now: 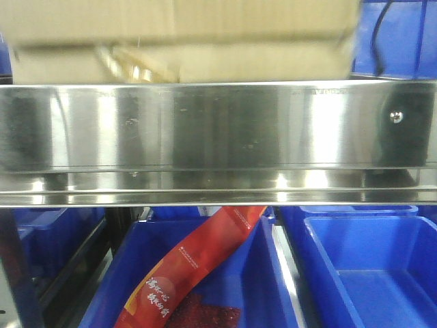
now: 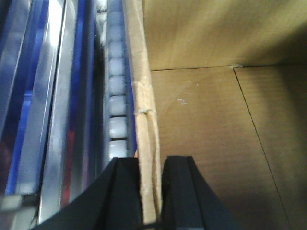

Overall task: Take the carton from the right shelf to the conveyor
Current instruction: 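Close both grippers on the carton's side walls and lift it, then pull the held carton back off the shelf with both grippers, then hold the carton in both grippers while the base drives to the conveyor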

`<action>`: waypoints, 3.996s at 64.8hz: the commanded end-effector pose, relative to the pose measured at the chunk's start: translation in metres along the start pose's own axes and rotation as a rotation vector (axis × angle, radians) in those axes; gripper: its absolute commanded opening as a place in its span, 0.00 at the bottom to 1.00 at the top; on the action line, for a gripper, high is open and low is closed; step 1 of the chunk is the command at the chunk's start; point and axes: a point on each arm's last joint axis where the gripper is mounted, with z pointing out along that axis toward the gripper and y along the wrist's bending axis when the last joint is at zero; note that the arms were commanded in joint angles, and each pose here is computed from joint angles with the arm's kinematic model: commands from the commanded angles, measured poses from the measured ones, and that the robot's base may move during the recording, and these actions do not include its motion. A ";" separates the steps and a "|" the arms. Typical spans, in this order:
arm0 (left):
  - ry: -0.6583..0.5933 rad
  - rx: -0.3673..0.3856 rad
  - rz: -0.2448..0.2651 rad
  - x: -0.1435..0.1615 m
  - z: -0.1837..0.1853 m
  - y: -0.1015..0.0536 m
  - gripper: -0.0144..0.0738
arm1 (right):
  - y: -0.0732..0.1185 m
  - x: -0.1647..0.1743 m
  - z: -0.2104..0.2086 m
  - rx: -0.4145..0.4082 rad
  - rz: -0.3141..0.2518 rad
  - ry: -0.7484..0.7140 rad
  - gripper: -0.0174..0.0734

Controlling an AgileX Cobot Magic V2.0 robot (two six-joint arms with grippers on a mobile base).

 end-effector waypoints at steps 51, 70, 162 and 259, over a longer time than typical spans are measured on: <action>-0.048 0.101 0.100 0.097 -0.111 -0.023 0.14 | 0.044 0.102 -0.118 -0.108 -0.095 -0.173 0.12; -0.128 0.114 0.089 0.096 -0.124 -0.017 0.14 | 0.044 0.094 -0.121 -0.107 -0.092 -0.276 0.12; -0.170 0.130 0.089 0.092 -0.124 -0.020 0.14 | 0.044 0.093 -0.121 -0.107 -0.092 -0.277 0.12; -0.171 0.129 0.090 0.092 -0.124 -0.019 0.14 | 0.044 0.093 -0.121 -0.107 -0.092 -0.277 0.12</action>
